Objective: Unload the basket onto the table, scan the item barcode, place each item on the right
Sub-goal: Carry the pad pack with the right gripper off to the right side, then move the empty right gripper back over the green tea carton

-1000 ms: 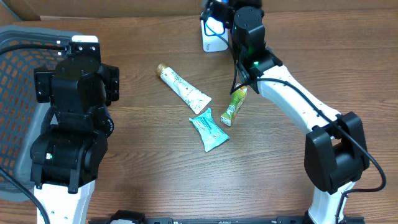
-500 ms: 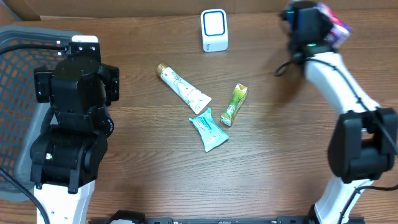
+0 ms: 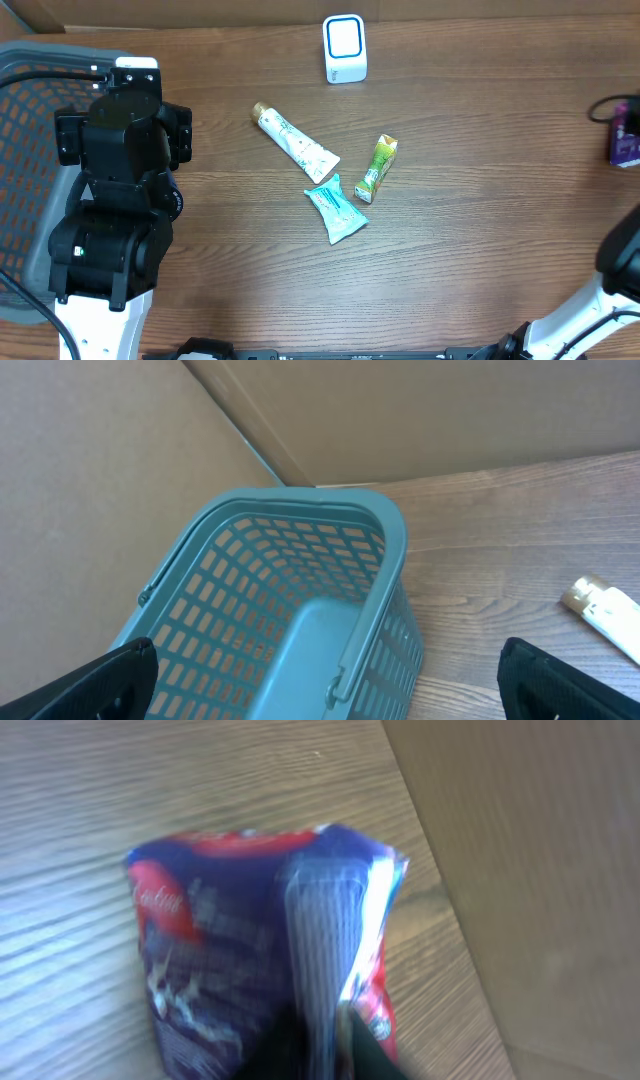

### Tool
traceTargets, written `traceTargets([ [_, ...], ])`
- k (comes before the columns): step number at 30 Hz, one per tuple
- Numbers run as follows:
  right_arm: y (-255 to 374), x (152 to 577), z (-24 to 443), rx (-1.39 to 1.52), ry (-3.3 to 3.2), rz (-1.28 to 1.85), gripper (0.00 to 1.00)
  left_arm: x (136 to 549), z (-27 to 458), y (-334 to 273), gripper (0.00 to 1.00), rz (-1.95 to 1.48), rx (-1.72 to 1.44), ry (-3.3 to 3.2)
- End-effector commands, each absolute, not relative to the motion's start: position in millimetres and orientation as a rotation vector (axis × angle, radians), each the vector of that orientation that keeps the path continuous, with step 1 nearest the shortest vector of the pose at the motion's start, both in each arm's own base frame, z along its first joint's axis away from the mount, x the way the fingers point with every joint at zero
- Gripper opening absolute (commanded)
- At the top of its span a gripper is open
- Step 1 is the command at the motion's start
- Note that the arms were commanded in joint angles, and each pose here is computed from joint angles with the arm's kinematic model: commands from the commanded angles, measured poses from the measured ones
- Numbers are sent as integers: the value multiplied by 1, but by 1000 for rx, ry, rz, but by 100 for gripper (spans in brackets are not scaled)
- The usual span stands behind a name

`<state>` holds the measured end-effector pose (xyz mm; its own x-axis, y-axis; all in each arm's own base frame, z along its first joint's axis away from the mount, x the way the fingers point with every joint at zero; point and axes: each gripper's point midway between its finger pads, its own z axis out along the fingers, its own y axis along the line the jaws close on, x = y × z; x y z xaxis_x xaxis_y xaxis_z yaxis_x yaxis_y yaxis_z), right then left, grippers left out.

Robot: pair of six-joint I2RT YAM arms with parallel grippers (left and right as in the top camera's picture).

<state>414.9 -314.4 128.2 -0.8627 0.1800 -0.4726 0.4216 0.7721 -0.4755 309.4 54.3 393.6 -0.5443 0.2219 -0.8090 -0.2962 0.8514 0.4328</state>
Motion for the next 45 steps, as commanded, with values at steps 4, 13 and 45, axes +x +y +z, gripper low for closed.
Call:
traceTargets([
  [4,-322,414,168,636,2395,-684,100,307,397,54,99,663,-50,2031],
  [13,-277,413,305,655,2034,-487,100,307,397,54,100,663,-50,2031],
  [45,101,373,214,439,2718,706,100,307,397,54,100,663,-50,2031],
])
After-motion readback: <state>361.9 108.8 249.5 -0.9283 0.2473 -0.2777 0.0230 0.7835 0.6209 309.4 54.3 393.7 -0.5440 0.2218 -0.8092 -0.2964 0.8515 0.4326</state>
